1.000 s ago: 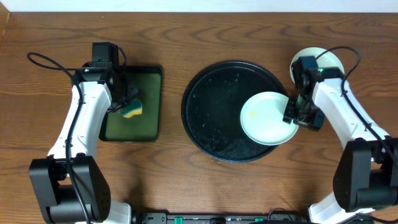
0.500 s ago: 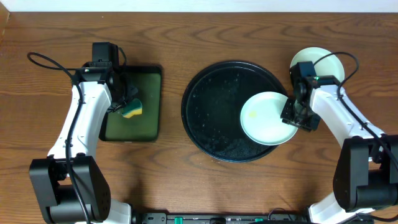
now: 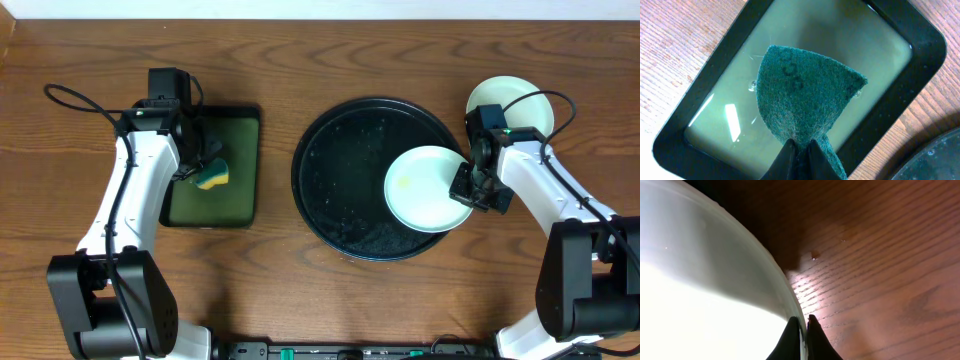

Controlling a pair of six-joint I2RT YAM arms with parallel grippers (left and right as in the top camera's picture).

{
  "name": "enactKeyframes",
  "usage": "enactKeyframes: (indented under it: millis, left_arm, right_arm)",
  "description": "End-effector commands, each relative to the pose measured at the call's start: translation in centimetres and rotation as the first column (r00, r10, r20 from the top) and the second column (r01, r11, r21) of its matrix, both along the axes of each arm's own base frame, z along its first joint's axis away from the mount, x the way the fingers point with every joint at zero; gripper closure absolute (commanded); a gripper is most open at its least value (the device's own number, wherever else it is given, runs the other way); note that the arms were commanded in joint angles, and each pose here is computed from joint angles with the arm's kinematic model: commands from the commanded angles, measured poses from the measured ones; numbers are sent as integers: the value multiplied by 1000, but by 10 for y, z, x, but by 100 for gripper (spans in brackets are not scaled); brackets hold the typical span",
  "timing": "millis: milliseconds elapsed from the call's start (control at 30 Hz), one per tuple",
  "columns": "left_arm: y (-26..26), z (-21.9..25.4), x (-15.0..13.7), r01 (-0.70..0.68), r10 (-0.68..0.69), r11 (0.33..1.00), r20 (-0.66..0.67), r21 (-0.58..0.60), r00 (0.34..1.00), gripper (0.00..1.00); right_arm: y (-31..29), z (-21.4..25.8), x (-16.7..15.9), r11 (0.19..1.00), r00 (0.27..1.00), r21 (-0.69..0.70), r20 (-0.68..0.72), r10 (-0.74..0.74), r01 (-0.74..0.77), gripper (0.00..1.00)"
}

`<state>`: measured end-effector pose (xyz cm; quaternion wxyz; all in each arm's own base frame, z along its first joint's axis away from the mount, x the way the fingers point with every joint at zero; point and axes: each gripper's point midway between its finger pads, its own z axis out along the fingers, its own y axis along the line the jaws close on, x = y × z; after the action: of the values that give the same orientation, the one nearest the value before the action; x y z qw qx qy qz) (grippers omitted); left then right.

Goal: Clean dirty plates on tray and stack at the side
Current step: 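Move the right gripper back and grip the remaining green plate's rim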

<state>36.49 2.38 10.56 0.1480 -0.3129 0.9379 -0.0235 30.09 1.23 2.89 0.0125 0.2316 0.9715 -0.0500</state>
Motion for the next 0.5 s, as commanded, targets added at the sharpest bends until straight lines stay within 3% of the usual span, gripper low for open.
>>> enactKeyframes:
  millis: [0, 267, 467]
  left_arm:
    - [1, 0, -2, 3, -3, 1000, 0, 3, 1000, 93]
    - [1, 0, -2, 3, -3, 1000, 0, 3, 1000, 93]
    - [1, 0, -1, 4, -4, 1000, 3, 4, 1000, 92]
  right_arm:
    - [10, 14, 23, 996, 996, 60, 59, 64, -68, 99]
    - [65, 58, 82, 912, 913, 233, 317, 257, -337, 99]
    - [97, 59, 93, 834, 824, 219, 407, 394, -507, 99]
